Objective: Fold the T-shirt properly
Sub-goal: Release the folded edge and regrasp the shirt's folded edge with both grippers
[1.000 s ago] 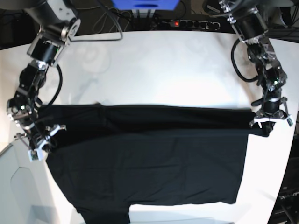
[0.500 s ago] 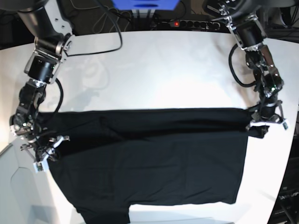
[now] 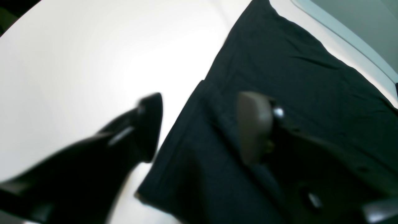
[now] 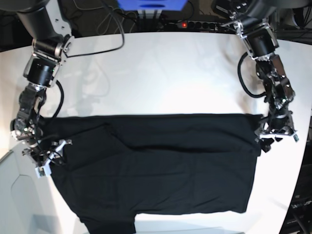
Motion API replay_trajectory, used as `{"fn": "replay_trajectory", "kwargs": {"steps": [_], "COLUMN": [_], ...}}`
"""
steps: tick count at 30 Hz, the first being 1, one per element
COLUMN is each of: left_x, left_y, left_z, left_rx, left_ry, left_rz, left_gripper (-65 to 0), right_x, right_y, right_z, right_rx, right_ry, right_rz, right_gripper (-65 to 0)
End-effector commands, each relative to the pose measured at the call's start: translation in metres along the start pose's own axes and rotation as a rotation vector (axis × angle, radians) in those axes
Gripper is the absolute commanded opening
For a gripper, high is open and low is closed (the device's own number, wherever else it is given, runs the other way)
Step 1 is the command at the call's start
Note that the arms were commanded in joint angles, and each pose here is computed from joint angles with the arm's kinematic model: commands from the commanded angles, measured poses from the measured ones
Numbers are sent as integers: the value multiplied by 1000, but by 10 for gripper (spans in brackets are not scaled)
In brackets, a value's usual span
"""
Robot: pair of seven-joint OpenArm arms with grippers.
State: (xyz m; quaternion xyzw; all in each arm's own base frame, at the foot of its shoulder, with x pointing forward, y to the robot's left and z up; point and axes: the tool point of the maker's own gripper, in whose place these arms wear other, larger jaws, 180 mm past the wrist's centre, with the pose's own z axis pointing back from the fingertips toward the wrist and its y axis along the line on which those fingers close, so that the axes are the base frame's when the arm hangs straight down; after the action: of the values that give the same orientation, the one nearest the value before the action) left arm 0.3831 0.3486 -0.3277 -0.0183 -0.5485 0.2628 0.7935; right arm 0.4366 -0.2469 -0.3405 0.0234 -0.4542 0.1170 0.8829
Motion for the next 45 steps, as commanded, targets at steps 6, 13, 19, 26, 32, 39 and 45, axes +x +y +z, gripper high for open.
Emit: {"fn": "replay_trajectory", "kwargs": {"steps": [6, 13, 19, 26, 32, 39, 45], "left_x": [18, -26, -53, -72, -77, -77, -76], "left_y": [2, 22, 35, 19, 14, 13, 16], "left_z": [12, 18, 6, 2, 1, 1, 1], "left_rx": [-11, 27, 61, 23, 11, 13, 17], "left_ry": [-61, 36, 111, 165, 178, 179, 177], "left_rz": [-26, -30, 13, -23, -35, -37, -40], "left_gripper": [-118, -118, -118, -124, -451, -629, -650], "right_x": [27, 14, 9, -7, -33, -62, -92], "right_y": [-10, -7, -2, -9, -36, -49, -53], "right_z": [6, 19, 26, 31, 46, 58, 65], "right_rx": [-14, -32, -38, -54, -118, -149, -160], "right_ry": [-71, -67, -69, -42, -16, 37, 83], "right_rz": [14, 51, 70, 56, -15, -30, -75], "right_gripper": [-315, -315, -315, -314, -312, -311, -310]}}
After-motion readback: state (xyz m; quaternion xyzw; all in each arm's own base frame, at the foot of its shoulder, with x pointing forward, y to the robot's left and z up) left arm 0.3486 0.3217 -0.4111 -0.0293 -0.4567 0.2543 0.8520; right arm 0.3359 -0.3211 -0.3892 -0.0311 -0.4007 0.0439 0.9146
